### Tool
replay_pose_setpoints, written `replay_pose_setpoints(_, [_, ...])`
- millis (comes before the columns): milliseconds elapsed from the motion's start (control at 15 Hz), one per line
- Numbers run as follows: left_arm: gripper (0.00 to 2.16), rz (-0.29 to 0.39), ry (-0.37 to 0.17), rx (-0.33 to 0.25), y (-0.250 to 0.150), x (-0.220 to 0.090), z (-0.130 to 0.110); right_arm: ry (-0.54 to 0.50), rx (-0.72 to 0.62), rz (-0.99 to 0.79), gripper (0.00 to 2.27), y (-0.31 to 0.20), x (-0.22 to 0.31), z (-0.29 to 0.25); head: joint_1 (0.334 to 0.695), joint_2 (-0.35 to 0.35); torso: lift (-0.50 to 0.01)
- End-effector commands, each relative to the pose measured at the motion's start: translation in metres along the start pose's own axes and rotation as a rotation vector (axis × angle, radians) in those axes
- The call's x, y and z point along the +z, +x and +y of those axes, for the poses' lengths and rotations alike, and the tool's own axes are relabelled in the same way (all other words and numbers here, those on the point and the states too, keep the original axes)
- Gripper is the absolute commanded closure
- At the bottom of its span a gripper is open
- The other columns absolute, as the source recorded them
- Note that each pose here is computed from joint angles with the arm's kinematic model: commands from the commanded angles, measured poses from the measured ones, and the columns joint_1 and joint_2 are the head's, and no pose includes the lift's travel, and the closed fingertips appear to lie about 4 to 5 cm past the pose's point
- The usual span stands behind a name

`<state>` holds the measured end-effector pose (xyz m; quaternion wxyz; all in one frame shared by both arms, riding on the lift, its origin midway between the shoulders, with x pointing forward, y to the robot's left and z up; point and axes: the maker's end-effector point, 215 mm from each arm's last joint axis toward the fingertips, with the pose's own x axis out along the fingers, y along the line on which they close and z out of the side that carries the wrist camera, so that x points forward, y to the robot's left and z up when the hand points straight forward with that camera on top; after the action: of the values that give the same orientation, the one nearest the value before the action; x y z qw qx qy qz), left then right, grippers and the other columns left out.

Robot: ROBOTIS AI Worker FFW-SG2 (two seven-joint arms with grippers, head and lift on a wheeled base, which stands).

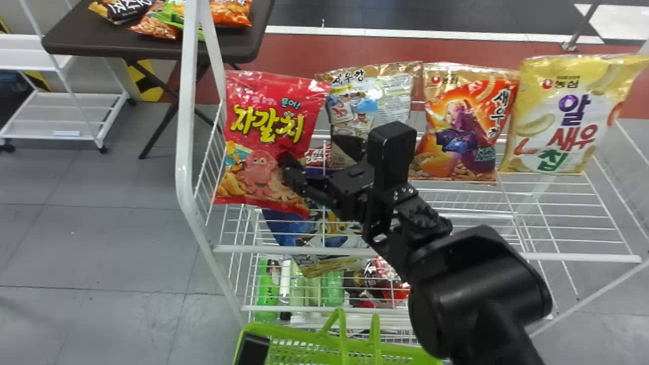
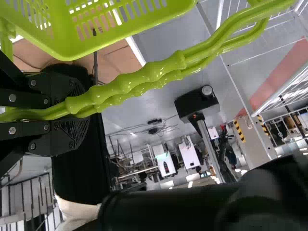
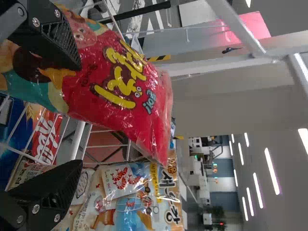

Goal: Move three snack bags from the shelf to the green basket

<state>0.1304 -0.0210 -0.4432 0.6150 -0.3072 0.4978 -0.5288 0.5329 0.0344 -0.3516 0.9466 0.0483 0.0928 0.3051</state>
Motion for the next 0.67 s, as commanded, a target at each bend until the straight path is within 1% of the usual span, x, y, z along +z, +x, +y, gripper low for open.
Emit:
replay_pose_setpoints(0, [1.82, -0.009, -0.004, 0.002, -0.002, 0.004, 0.004, 0.042, 0.053, 0.007, 0.14, 0.013, 0.002, 0.003, 0.695, 0.012, -0.047])
replay_pose_setpoints(200, [1.82, -0.009, -0.006, 0.001, -0.002, 0.007, 0.007, 0.037, 0.127, 0.016, 0.15, 0.017, 0.003, 0.019, 0.695, 0.052, -0.047])
replay_pose_setpoints(267, [1.82, -0.010, -0.004, 0.000, -0.001, 0.009, 0.007, 0.039, 0.148, 0.037, 0.24, 0.019, 0.000, 0.022, 0.695, 0.059, -0.047])
replay_pose_setpoints(333, [1.82, -0.010, -0.004, -0.001, -0.001, 0.009, 0.007, 0.044, 0.169, 0.067, 0.44, 0.020, -0.003, 0.025, 0.695, 0.067, -0.047])
replay_pose_setpoints(400, [1.82, -0.010, -0.004, -0.003, -0.002, 0.008, 0.006, 0.059, 0.193, 0.124, 0.99, 0.019, -0.016, 0.029, 0.695, 0.077, -0.047])
replay_pose_setpoints(467, [1.82, -0.011, -0.005, -0.002, -0.002, 0.009, 0.007, 0.071, 0.192, 0.149, 1.68, 0.016, -0.024, 0.030, 0.695, 0.083, -0.047])
replay_pose_setpoints(533, [1.82, -0.009, -0.005, -0.003, -0.002, 0.008, 0.007, 0.081, 0.194, 0.159, 1.97, 0.011, -0.027, 0.033, 0.695, 0.087, -0.047])
replay_pose_setpoints(600, [1.82, -0.010, -0.006, -0.002, -0.004, 0.006, 0.006, 0.076, 0.207, 0.157, 2.04, 0.005, -0.022, 0.041, 0.695, 0.088, -0.047])
